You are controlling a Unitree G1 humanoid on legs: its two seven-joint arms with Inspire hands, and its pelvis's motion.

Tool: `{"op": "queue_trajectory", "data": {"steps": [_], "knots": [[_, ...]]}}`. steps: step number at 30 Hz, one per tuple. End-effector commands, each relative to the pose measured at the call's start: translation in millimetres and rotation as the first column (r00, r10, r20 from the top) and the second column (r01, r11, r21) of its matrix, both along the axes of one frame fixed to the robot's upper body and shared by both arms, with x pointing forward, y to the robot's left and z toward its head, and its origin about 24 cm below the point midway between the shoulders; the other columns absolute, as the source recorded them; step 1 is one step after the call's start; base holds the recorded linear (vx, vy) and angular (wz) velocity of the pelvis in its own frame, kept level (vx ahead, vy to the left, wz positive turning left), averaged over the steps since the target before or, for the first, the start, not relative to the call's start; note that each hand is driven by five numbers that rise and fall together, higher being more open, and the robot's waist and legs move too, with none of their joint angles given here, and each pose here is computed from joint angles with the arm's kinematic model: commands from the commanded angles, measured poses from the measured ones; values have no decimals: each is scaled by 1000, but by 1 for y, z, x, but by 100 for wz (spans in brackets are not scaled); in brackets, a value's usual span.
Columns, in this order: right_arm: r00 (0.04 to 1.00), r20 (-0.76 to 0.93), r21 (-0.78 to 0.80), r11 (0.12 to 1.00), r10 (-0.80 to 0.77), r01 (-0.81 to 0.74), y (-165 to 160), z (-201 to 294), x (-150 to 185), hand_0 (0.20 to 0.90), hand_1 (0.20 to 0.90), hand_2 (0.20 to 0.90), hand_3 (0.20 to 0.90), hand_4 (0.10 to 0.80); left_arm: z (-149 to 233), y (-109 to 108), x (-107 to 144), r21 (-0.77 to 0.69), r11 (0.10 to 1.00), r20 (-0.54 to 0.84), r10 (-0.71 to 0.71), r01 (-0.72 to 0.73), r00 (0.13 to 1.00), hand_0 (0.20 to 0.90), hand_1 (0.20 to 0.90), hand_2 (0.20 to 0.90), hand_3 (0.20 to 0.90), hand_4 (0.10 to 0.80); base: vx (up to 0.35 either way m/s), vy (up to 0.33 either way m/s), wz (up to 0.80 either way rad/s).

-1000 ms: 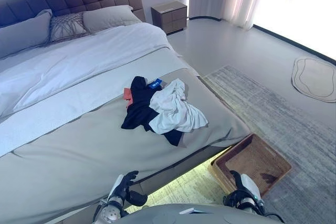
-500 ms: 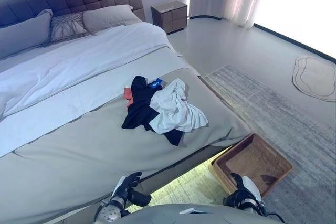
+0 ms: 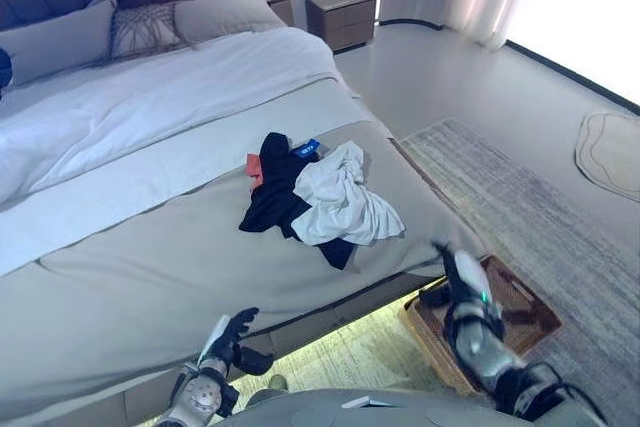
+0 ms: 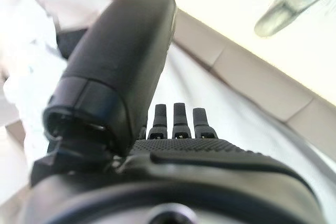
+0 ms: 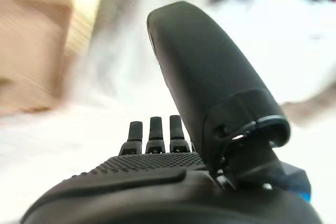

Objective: Pick up the clothes from the bed and place them into the basket

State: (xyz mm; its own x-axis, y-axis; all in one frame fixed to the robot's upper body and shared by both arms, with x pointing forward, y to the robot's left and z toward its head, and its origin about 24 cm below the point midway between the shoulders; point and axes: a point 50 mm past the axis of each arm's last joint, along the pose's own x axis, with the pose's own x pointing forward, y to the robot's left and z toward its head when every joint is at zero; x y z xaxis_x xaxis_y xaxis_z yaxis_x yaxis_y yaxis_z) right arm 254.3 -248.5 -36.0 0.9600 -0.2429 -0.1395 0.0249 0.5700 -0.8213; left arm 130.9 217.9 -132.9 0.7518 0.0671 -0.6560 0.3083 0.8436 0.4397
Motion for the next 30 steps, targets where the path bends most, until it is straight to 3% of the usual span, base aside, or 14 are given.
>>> {"op": "queue_trajectory", "data": {"steps": [1, 7, 10, 13, 22, 30], "knots": [[936, 345, -21, 998, 67, -63, 21, 94, 74, 900, 900, 900, 900, 800, 39, 23, 51, 35, 999, 265, -21, 13, 964, 900, 900, 900, 900, 800, 57, 42, 23], [877, 481, -114, 992, 4, 59, 1, 188, 121, 900, 900, 900, 900, 800, 69, 8, 86, 23, 995, 426, -102, 101, 899, 900, 900, 900, 900, 800, -100, 119, 25], [843, 537, -134, 984, -29, 119, -10, 240, 138, 900, 900, 900, 900, 800, 104, -10, 123, -8, 991, 596, -104, 135, 796, 900, 900, 900, 900, 800, -422, 170, 17], [844, 535, -151, 979, -37, 138, -15, 257, 143, 900, 900, 900, 900, 800, 131, -23, 138, -39, 988, 707, -80, 153, 703, 900, 900, 900, 900, 800, -179, 177, 26], [863, 482, -143, 959, -149, 245, -33, 290, 147, 900, 900, 900, 900, 800, 198, -29, 161, -70, 984, 877, -17, 162, 481, 900, 900, 900, 900, 800, -26, 77, 24], [875, 450, -183, 940, -181, 289, -34, 306, 148, 900, 900, 900, 900, 800, 220, -22, 151, -129, 985, 928, 79, 115, 365, 900, 900, 900, 900, 800, 1, 35, 2]]}}
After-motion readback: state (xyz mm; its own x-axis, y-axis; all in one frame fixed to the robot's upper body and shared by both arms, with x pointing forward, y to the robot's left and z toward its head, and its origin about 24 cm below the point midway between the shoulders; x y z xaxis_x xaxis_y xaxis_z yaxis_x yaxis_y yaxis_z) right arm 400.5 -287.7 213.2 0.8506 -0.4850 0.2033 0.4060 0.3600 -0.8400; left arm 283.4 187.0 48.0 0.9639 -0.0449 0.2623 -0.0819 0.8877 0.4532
